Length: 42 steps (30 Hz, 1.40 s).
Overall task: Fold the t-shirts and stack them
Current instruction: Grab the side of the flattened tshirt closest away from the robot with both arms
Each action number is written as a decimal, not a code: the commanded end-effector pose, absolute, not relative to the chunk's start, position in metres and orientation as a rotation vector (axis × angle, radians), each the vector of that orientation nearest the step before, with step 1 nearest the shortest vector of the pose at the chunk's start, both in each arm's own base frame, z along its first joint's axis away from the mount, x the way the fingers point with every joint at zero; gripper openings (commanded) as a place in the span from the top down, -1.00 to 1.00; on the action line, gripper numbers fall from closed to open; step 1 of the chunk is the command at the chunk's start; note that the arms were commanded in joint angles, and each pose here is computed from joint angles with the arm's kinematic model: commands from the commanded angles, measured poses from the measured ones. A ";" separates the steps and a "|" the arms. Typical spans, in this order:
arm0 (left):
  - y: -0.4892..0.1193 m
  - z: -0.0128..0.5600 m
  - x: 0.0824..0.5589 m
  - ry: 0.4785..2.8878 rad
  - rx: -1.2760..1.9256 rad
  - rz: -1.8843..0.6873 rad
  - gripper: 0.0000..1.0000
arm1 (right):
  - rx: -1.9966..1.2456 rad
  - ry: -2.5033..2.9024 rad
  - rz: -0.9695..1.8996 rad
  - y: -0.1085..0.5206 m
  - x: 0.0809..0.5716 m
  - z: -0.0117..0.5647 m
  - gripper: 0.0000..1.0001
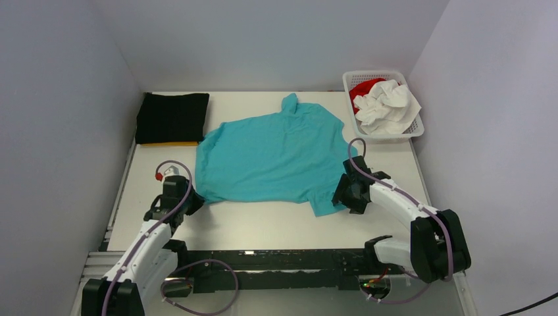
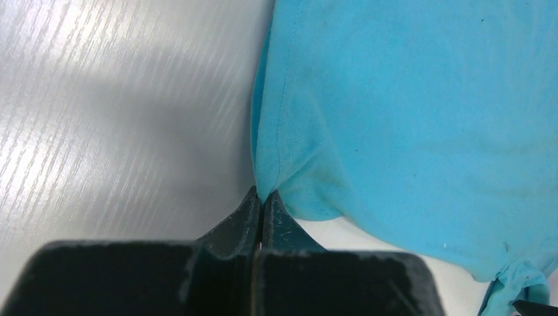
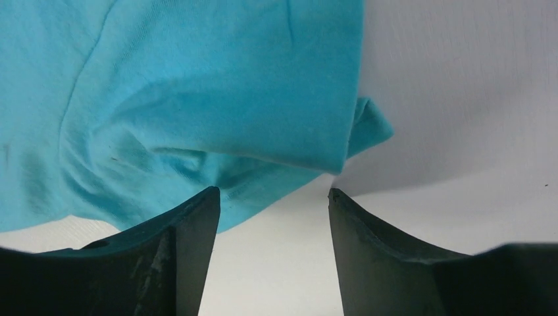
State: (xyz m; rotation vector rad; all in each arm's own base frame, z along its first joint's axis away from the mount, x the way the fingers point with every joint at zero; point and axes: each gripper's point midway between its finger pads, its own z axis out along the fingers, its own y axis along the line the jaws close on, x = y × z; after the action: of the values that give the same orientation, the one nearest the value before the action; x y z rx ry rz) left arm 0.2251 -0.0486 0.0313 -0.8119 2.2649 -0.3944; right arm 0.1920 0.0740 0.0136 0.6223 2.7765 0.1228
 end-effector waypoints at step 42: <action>-0.040 0.387 0.286 1.408 -0.425 -0.519 1.00 | 0.382 1.502 0.241 0.046 0.307 0.421 1.00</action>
State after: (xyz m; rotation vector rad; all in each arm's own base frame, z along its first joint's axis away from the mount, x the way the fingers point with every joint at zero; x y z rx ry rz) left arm 0.2881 -0.0497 0.3108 -0.4895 1.5838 -0.5633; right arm 0.3107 0.0663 0.3056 0.4140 1.8220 0.2635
